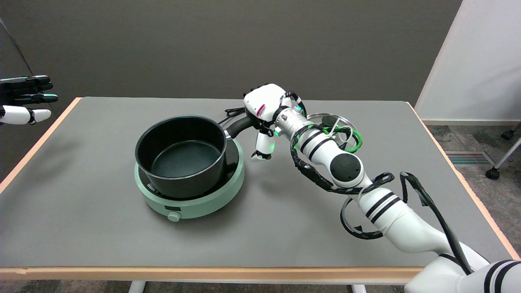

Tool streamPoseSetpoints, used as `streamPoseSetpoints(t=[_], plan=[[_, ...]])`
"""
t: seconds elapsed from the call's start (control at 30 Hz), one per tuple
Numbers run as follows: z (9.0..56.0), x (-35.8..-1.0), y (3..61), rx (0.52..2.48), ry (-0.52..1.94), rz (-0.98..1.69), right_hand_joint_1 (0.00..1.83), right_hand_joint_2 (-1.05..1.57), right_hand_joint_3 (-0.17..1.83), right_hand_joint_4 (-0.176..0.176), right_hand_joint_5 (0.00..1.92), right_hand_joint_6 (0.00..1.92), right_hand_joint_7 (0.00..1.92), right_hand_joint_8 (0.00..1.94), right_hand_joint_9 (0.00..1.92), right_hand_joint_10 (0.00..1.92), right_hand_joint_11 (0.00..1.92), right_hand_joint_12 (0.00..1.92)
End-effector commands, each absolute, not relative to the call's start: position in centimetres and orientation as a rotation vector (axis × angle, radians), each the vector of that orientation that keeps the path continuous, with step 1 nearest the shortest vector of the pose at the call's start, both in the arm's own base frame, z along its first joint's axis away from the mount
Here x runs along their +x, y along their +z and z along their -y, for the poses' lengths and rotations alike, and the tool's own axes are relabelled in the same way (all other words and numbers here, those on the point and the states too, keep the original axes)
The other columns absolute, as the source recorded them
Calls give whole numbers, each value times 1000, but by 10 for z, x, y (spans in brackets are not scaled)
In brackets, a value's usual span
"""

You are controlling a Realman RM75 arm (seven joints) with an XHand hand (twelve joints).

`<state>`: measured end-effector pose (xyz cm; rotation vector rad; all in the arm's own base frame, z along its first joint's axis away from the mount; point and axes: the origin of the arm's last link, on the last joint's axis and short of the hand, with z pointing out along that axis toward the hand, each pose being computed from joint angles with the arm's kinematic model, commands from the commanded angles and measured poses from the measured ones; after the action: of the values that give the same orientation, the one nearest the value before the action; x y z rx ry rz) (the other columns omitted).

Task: Pick up the soup pot.

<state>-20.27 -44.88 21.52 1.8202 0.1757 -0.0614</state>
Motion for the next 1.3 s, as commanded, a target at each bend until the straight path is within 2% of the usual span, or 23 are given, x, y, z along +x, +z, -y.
streamPoseSetpoints(t=[0.03,0.27,0.47,0.63,0.67,0.77,0.87,0.9,0.93,0.97,1.03,1.1,1.3], plan=[[451,-203,223,1786,-40,-160,1074,-80,1030,-82,1479,1479,1479,1479,1479,1479,1479,1479],[452,-205,227,1773,-33,-144,1063,33,1117,-73,1431,1431,1431,1431,1431,1431,1431,1431],[452,-205,228,1775,-42,-152,1109,-35,1348,-96,1522,1522,1522,1522,1522,1522,1522,1522],[453,-205,230,1769,-43,-153,1036,199,1540,-98,1564,1564,1564,1564,1564,1564,1564,1564],[454,-205,231,1763,-44,-153,980,389,1546,-93,1559,1559,1559,1559,1559,1559,1559,1559],[455,-205,233,1747,-40,-156,845,668,1318,-93,1535,1535,1535,1535,1535,1535,1535,1535],[454,-206,232,1748,-45,-160,760,379,1288,-88,1553,1553,1553,1553,1553,1553,1553,1553],[454,-206,232,1750,-46,-160,637,455,973,-87,1623,1623,1623,1623,1623,1623,1623,1623],[454,-207,230,1754,-44,-155,608,644,641,-87,1629,1629,1629,1629,1629,1629,1629,1629],[454,-207,230,1754,-39,-148,643,731,521,-88,1605,1605,1605,1605,1605,1605,1605,1605],[454,-207,231,1755,-35,-142,726,786,410,-85,1588,1588,1588,1588,1588,1588,1588,1588],[454,-207,231,1755,-35,-144,771,785,408,-84,1580,1580,1580,1580,1580,1580,1580,1580],[454,-206,233,1753,-33,-141,845,767,587,-84,1554,1554,1554,1554,1554,1554,1554,1554]])
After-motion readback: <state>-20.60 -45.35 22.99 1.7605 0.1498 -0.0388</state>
